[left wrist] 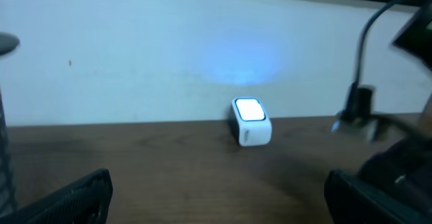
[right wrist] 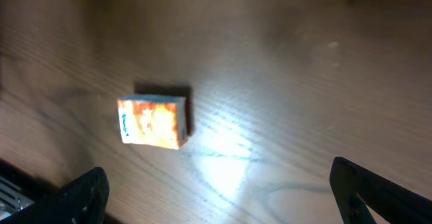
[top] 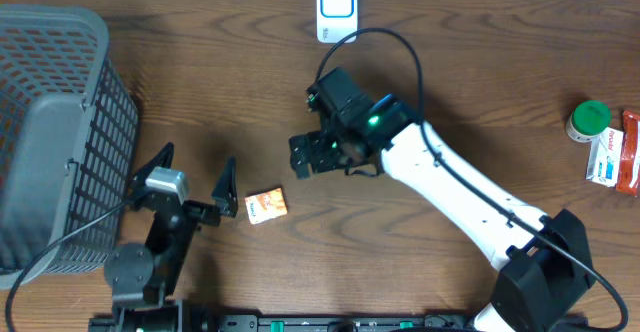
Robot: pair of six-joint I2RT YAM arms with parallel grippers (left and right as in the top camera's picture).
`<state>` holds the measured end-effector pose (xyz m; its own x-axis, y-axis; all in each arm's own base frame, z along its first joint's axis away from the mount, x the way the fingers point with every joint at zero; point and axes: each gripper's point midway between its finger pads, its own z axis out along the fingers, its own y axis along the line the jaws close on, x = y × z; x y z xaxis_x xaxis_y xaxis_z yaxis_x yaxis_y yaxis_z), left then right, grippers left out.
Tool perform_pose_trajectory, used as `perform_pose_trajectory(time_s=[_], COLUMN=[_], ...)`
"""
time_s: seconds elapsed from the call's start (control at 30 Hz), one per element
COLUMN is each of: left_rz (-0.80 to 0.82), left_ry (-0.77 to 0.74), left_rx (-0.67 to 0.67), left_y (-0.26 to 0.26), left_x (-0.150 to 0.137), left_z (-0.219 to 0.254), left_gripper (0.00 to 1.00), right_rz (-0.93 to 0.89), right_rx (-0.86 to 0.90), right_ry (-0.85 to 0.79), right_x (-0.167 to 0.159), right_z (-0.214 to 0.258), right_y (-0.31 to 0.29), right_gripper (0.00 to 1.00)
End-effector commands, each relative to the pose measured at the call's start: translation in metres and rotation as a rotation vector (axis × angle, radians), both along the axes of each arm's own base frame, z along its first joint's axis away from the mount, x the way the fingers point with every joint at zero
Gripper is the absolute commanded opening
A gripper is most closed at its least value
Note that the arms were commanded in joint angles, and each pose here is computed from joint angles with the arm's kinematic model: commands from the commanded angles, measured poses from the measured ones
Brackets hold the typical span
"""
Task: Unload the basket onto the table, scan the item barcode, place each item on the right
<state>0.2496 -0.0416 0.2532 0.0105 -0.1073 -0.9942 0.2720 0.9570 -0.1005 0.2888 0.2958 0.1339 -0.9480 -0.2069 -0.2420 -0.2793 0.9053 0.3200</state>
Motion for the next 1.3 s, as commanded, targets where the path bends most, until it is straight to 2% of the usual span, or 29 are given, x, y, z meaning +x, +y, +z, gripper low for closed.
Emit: perform_pose_trajectory(time_s=[0.0,0.13,0.2,0.3,0.37,0.47,0.57,0.77,1.07,1.27], left_rz=[-0.015,0.091,0.13,0.162,0.25,0.497,0.607,0.611,0.611,0.611], left_ry=[-0.095,-0.044,0.028,0.06,0.054,0.065,0.105,0.192,0.193,0.197], left_rx=[0.05,0.086,0.109,0.144,0.142,0.121,0.078,0.055,0.054,0.052], left_y=[-0.004,0.012,0.019,0.024,0.039,0.081,0.099,0.1,0.1,0.1], left_x=[-0.022,-0.044,-0.049,-0.053,-0.055,-0.062,-0.068,-0.07,-0.07,-0.07], left_z=[0.033,0.024,0.014,0.014,0.02,0.025,0.016,-0.005,-0.005,-0.006], left_gripper=[0.99,0.99,0.99,0.99,0.99,0.99,0.98,0.99,0.98,0.98], right_rz=[-0.077,-0.074,-0.066,-0.046,-0.038,-0.021,-0.004,0.021,0.016,0.061], right_rx=[-0.022,-0.014,-0.012,-0.003,0.009,0.03,0.027,-0.015,-0.092,-0.078], right_ry=[-0.018,-0.016,-0.008,0.003,0.025,0.059,0.07,0.079,-0.02,-0.025], right_x=[0.005,0.008,0.007,0.006,0.004,-0.004,-0.013,-0.032,-0.033,-0.045], right_z=[-0.002,-0.007,-0.011,-0.022,-0.034,-0.054,-0.066,-0.083,-0.091,-0.111], right_y=[-0.003,0.001,0.005,0.016,0.029,0.052,0.065,0.078,0.082,0.104], right_gripper=[0.99,0.99,0.99,0.99,0.99,0.99,0.99,0.99,0.99,0.99])
